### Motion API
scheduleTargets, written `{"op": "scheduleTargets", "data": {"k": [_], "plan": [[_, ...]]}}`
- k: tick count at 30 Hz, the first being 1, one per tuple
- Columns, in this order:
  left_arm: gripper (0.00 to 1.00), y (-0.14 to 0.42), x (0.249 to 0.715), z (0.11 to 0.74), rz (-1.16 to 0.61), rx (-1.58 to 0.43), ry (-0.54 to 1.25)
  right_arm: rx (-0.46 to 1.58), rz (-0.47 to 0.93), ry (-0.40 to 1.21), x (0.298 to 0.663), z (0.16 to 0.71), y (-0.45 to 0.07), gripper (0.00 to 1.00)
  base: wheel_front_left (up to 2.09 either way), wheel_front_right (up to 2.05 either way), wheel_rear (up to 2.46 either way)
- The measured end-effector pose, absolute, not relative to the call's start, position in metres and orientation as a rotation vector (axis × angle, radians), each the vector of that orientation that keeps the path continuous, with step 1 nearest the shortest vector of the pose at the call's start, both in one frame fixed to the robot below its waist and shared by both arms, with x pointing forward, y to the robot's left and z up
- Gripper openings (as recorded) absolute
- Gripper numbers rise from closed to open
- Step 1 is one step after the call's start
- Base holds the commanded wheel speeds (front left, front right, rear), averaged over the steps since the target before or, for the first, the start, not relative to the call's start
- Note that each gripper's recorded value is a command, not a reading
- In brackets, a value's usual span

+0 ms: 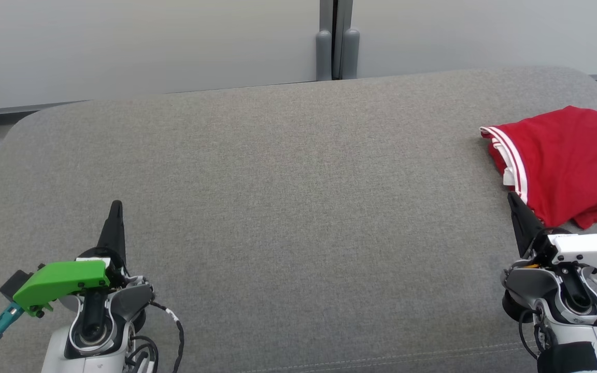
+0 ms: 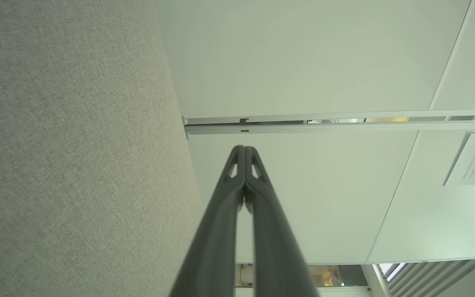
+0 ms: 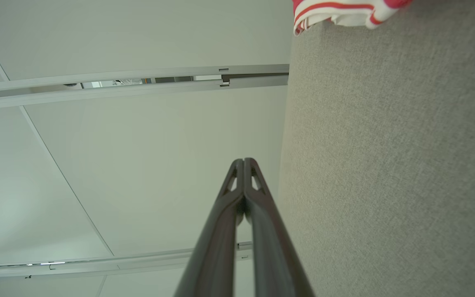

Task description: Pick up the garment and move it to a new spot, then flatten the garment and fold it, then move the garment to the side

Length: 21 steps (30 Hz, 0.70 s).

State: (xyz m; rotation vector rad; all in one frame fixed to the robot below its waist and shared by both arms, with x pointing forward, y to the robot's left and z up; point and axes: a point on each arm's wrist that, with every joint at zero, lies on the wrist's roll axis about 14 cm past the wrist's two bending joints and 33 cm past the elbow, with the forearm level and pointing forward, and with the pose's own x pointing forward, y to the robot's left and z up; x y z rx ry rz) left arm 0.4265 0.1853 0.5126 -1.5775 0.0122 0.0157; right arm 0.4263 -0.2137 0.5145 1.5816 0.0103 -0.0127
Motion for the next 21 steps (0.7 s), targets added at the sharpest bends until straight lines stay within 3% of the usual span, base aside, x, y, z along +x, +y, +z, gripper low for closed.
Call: {"op": "scheduleTargets", "data": {"k": [21], "plan": [[0.00,0.1853,0.4265,0.5126,0.016,-1.578,0.012,1.582,-0.013,0.010,0.4264,0.5144,-0.2137,0.00,0.00,0.00,0.00]]}}
